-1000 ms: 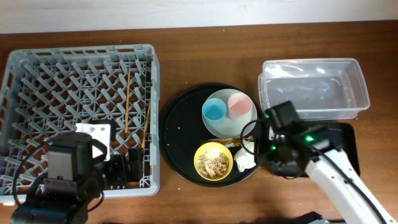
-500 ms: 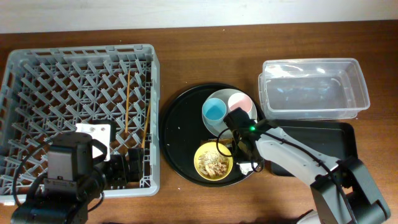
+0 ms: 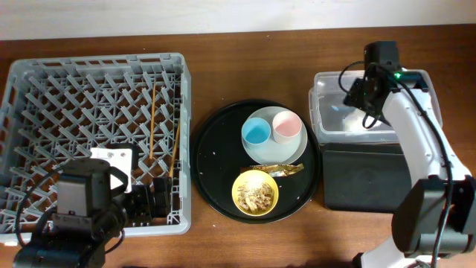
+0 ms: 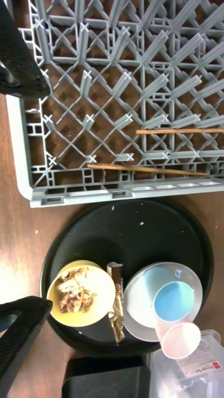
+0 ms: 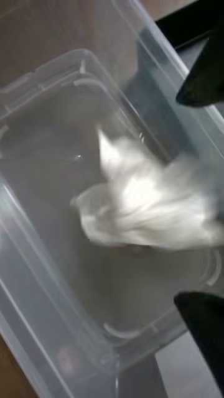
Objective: Sort waste into correct bins and load items into the dishwasher rack
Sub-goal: 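Grasp the snack wrapper with the right gripper and drop it in the clear bin, then grasp the rim of the yellow bowl with the right gripper, then tip the yellow bowl over the black tray to dump the food scraps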
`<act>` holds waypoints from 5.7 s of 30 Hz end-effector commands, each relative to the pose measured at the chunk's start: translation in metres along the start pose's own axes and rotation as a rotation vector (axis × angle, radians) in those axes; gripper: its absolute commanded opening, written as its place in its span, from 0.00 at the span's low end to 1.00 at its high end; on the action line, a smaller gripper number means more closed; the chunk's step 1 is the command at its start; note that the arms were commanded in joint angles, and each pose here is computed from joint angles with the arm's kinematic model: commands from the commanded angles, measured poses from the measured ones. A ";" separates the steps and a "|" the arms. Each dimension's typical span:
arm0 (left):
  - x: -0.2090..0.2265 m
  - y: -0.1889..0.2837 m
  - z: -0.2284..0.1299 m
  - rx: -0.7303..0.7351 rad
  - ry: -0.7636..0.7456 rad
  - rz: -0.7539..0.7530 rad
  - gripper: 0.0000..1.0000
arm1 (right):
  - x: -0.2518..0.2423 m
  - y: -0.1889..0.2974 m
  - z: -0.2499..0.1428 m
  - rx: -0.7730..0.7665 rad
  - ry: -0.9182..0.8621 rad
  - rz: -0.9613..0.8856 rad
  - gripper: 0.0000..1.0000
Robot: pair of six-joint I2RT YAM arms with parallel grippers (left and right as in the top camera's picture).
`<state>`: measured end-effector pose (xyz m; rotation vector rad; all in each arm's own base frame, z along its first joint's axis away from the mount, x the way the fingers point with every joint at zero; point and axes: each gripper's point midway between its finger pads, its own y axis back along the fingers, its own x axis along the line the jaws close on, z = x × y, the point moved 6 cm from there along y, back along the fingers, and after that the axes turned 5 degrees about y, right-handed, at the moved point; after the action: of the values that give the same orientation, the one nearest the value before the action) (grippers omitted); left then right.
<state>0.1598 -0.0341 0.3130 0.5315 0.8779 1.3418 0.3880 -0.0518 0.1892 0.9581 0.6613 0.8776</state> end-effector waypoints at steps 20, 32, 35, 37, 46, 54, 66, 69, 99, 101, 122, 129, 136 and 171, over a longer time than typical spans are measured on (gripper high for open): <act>0.000 0.002 0.001 -0.011 0.008 0.003 0.99 | 0.163 0.066 -0.300 0.441 0.830 0.529 0.09; 0.000 0.002 0.001 -0.011 0.008 0.003 0.99 | 0.135 0.051 -0.219 0.121 1.315 0.448 0.61; 0.000 0.002 0.001 -0.011 0.008 0.003 0.99 | 0.142 0.037 -0.223 0.076 1.353 0.465 0.61; 0.000 0.002 0.001 -0.011 0.008 0.003 0.99 | 0.143 0.023 -0.224 0.043 1.351 0.423 0.61; 0.000 0.002 0.001 -0.011 0.008 0.003 0.99 | 0.131 0.003 -0.241 0.144 1.373 0.387 0.24; 0.000 0.002 0.001 -0.011 0.008 0.003 0.99 | 0.125 0.052 -0.230 0.246 1.345 0.442 0.04; 0.000 0.002 0.001 -0.011 0.008 0.003 0.99 | 0.022 0.062 -0.009 -0.061 0.044 0.401 0.04; 0.000 0.002 0.001 -0.011 0.008 0.003 0.99 | 0.029 -0.006 0.004 0.062 -0.205 0.418 0.04; 0.000 0.002 0.001 -0.011 0.008 0.003 0.99 | 0.197 0.060 -0.290 0.235 1.041 0.136 0.04; 0.000 0.002 0.001 -0.011 0.008 0.003 0.99 | 0.193 0.057 -0.278 0.165 1.015 0.061 0.04; 0.000 0.002 0.001 -0.011 0.008 0.003 0.99 | 0.212 0.128 -0.294 0.176 1.004 0.458 0.82; 0.000 0.002 0.001 -0.011 0.008 0.003 0.99 | 0.199 0.095 -0.314 0.205 1.024 0.423 0.44; 0.000 0.002 0.001 -0.011 0.008 0.003 0.99 | 0.196 0.075 -0.324 0.197 1.020 0.434 0.29; 0.000 0.002 0.001 -0.011 0.008 0.003 0.99 | -0.002 0.131 -0.116 0.109 0.332 0.758 0.04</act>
<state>0.1598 -0.0334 0.3138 0.5286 0.8759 1.3467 0.2512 0.0504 0.2535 1.1731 0.7050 1.6191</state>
